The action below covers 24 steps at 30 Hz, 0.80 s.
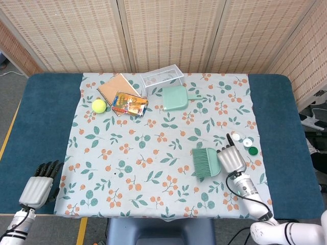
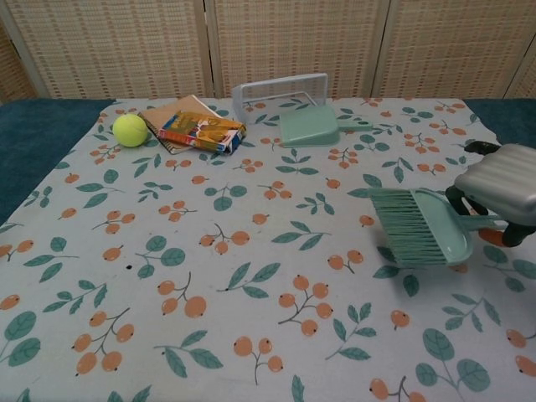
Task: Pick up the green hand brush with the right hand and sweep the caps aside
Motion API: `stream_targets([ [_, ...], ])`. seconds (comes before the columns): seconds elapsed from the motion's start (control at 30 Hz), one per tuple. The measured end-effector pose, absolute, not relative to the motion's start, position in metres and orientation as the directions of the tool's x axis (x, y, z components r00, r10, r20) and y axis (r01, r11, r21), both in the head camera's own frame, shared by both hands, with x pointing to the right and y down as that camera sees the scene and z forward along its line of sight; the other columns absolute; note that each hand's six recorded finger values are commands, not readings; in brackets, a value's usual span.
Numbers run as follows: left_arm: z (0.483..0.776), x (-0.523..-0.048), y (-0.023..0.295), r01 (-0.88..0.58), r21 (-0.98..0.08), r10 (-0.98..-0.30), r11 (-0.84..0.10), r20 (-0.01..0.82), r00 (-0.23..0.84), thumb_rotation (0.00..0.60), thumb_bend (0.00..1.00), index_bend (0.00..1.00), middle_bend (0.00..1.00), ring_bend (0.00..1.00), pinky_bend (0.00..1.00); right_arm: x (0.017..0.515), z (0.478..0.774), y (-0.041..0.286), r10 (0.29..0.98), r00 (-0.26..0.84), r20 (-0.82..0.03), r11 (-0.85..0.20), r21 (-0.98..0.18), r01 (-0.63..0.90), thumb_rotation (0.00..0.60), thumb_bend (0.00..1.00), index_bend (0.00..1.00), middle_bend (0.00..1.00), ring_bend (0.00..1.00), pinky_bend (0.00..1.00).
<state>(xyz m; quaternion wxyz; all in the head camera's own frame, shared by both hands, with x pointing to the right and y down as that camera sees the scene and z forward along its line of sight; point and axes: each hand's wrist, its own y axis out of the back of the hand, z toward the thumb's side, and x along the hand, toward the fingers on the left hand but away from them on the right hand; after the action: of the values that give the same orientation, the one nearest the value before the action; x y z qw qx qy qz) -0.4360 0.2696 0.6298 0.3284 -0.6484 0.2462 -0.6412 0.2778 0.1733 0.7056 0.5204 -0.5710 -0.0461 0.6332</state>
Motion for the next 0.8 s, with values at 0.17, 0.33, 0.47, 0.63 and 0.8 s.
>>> stream_targets([
  [0.17,0.629,-0.437,0.269,0.097,-0.742,-0.741,-0.663,0.669,0.052,0.6,0.43,0.0,0.0,0.0,0.08,0.278,0.712,0.186,0.725,0.215,-0.654,-0.416,-0.665,-0.62,0.6,0.38,0.0,0.21,0.18,0.0],
  [0.33,0.63,-0.437,0.27,0.098,-0.739,-0.737,-0.667,0.673,0.058,0.6,0.43,0.0,0.0,0.0,0.08,0.286,0.712,0.2,0.709,0.171,-0.684,-0.454,-0.629,-0.632,0.598,0.27,0.0,0.13,0.13,0.0],
  [0.47,0.63,-0.435,0.271,0.1,-0.739,-0.737,-0.666,0.673,0.065,0.6,0.43,0.0,0.0,0.0,0.08,0.296,0.704,0.209,0.698,0.13,-0.704,-0.483,-0.598,-0.64,0.552,0.24,0.0,0.05,0.07,0.0],
  [0.63,0.625,-0.432,0.27,0.091,-0.752,-0.748,-0.652,0.659,0.082,0.6,0.43,0.0,0.0,0.0,0.08,0.316,0.672,0.209,0.754,0.113,-0.647,-0.469,-0.651,-0.597,0.545,0.24,0.0,0.0,0.0,0.0],
  [0.8,0.618,-0.429,0.268,0.07,-0.772,-0.765,-0.632,0.636,0.103,0.6,0.43,0.0,0.0,0.0,0.07,0.338,0.621,0.214,0.852,0.117,-0.51,-0.402,-0.781,-0.478,0.544,0.24,0.0,0.0,0.0,0.0],
])
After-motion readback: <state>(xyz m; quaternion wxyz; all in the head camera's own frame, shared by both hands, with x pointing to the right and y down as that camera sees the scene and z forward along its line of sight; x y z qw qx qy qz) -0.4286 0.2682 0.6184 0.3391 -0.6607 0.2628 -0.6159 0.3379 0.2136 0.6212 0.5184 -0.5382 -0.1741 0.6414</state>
